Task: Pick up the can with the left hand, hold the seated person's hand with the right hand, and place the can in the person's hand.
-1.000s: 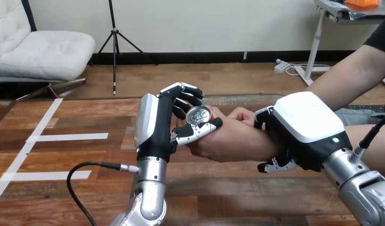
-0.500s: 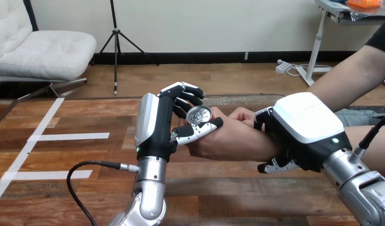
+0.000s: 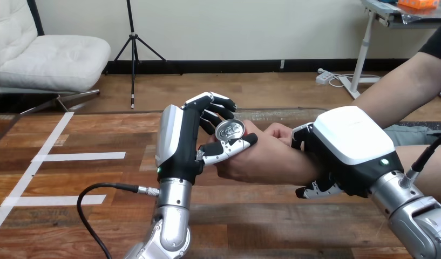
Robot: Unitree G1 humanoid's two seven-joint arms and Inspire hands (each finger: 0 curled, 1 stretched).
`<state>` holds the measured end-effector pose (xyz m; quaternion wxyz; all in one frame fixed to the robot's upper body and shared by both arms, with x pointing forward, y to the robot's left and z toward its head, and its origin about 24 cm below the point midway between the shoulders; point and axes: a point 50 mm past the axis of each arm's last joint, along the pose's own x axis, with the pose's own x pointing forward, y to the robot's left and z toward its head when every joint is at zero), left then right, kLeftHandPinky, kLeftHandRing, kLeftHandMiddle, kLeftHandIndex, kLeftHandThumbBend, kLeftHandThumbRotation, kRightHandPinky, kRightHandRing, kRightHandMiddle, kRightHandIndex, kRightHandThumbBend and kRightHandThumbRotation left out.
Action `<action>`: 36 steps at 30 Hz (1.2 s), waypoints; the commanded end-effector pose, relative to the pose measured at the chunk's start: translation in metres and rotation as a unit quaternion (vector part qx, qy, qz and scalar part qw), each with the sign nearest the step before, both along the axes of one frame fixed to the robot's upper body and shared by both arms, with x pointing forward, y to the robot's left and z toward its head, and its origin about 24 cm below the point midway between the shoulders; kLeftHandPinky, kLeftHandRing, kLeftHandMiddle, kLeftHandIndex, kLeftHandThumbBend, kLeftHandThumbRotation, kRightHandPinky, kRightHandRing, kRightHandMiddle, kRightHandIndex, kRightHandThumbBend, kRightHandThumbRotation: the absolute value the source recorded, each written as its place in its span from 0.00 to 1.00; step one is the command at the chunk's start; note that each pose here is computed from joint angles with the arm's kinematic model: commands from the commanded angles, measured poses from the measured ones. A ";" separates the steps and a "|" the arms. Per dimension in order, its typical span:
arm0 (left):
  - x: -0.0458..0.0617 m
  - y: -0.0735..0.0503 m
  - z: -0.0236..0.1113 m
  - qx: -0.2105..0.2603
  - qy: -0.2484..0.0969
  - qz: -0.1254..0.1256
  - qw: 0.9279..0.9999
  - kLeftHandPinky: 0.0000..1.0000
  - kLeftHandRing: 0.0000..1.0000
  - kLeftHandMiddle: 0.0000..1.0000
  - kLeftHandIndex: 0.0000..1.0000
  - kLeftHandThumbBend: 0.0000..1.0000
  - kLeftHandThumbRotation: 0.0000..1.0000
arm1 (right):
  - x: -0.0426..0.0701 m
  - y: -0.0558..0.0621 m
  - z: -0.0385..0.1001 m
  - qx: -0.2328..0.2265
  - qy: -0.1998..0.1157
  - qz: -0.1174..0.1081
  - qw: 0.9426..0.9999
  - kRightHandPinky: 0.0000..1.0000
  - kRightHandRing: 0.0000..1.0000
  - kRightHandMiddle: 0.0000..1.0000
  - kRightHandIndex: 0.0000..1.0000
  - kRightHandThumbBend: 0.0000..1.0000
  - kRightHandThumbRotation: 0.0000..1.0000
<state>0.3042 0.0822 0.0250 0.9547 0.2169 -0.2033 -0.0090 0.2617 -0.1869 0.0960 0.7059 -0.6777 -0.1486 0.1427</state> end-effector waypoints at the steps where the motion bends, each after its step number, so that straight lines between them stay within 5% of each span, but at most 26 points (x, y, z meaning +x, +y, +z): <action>1: 0.004 -0.024 0.030 -0.015 -0.069 -0.055 0.996 0.38 0.43 0.50 0.52 0.65 0.00 | 0.005 0.008 0.003 0.009 -0.007 0.021 1.000 0.31 0.35 0.41 0.45 0.87 0.00; 36: 0.001 -0.020 0.026 -0.009 -0.061 -0.052 0.997 0.39 0.43 0.50 0.54 0.66 0.00 | 0.009 0.012 0.002 -0.002 0.001 0.030 1.000 0.31 0.35 0.42 0.46 0.86 0.00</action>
